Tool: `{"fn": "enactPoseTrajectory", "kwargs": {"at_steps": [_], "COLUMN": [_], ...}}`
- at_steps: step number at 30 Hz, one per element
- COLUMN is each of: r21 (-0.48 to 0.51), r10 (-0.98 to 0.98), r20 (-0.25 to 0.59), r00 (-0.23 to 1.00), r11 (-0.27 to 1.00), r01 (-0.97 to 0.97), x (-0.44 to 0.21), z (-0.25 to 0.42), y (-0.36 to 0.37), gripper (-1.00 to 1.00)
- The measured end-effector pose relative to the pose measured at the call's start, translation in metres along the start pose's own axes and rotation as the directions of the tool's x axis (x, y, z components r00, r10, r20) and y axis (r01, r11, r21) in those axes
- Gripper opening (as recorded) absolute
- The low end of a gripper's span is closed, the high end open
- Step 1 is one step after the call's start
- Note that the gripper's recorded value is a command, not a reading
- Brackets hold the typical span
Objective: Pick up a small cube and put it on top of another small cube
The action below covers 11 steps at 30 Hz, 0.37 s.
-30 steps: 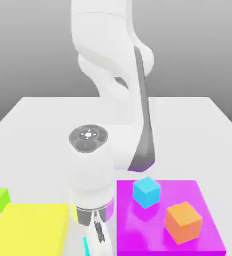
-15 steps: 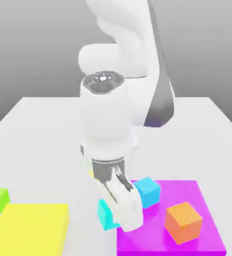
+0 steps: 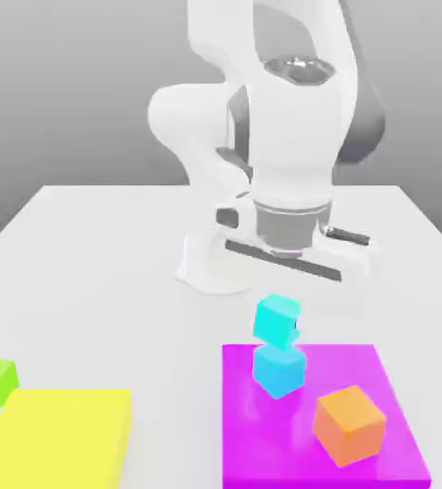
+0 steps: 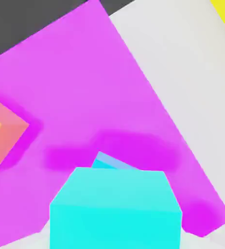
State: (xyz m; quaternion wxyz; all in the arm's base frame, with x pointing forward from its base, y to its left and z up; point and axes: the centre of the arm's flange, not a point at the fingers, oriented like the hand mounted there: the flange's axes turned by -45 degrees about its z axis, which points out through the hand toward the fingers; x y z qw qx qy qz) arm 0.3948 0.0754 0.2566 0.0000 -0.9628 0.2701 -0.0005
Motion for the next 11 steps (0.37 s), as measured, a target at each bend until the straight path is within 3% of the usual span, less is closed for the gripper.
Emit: {"fn": "enactPoseTrajectory", "kwargs": {"at_steps": [6,11], "r21": [0.0,-0.003], "r10": [-0.001,0.001], "r20": [0.0,-0.001], "r00": [1.0,1.0], "r11": [1.0,1.0], "r01": [0.001,-0.001], "x": [0.0,0.001], "z": [0.003,-0.044], "y": [0.0,0.0], "gripper": [1.0,1.0]}}
